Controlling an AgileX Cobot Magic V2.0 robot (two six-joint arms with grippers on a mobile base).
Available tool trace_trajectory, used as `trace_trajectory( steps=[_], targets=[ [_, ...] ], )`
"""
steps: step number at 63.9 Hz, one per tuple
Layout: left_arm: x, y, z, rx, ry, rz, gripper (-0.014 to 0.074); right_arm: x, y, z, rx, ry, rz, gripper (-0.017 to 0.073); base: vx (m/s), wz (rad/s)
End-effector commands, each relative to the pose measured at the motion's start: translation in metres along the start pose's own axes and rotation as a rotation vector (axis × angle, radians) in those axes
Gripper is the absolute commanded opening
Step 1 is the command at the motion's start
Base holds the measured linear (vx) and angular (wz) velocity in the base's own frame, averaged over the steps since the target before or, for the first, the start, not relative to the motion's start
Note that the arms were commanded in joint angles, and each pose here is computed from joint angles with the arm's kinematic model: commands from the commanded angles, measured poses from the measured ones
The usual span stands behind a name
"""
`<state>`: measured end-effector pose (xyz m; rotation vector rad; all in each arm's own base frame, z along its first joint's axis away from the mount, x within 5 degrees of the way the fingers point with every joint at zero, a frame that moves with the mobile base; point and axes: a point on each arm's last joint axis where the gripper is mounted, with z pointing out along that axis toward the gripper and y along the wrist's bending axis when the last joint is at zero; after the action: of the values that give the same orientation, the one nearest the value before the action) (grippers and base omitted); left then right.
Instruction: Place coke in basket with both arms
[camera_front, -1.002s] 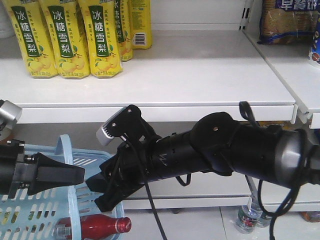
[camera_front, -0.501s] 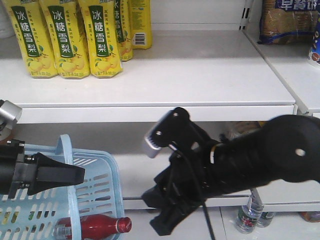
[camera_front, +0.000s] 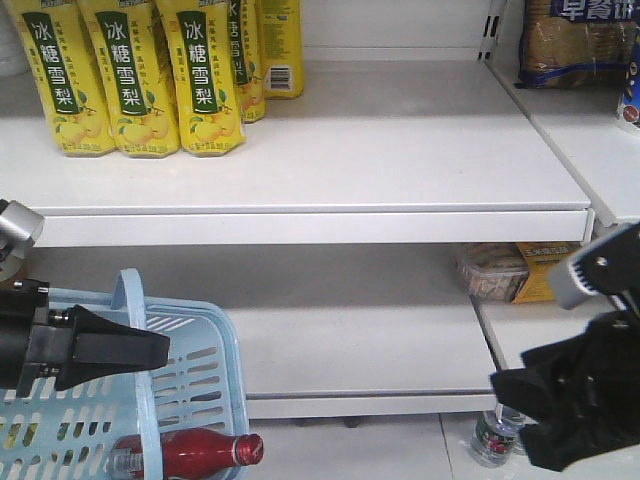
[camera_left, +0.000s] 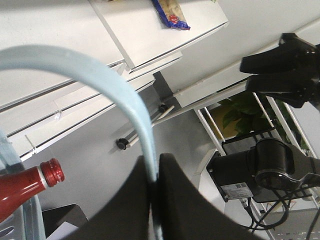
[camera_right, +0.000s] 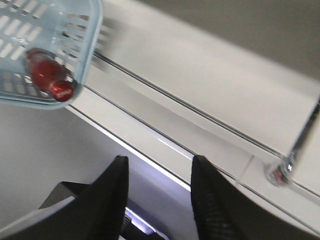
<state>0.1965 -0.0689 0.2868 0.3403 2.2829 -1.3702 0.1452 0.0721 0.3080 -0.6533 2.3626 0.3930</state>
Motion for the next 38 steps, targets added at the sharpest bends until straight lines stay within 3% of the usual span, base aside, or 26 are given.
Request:
trace_trajectory(
  steps=[1,10,25,38],
  targets=[
    [-0.01,-0.016,-0.005,0.062,-0.076,0.039,-0.0006,0.004,-0.009,-0.022,0.117,-0.016,0.044,0.0275,0.0,0.0],
    [-0.01,-0.016,-0.005,0.062,-0.076,0.039,-0.0006,0.02,-0.01,-0.044,0.22,-0.014,0.115,0.0259,0.0,0.0],
    [-0.01,-0.016,-0.005,0.062,-0.076,0.039,-0.0006,0.041,0.003,-0.083,0.258,-0.165,0.175,0.0255,0.0,0.0],
    [-0.01,-0.016,-0.005,0.062,-0.076,0.039,-0.0006,0.057,0.007,-0.101,0.295,-0.222,0.186,0.0255,0.0,0.0]
  ],
)
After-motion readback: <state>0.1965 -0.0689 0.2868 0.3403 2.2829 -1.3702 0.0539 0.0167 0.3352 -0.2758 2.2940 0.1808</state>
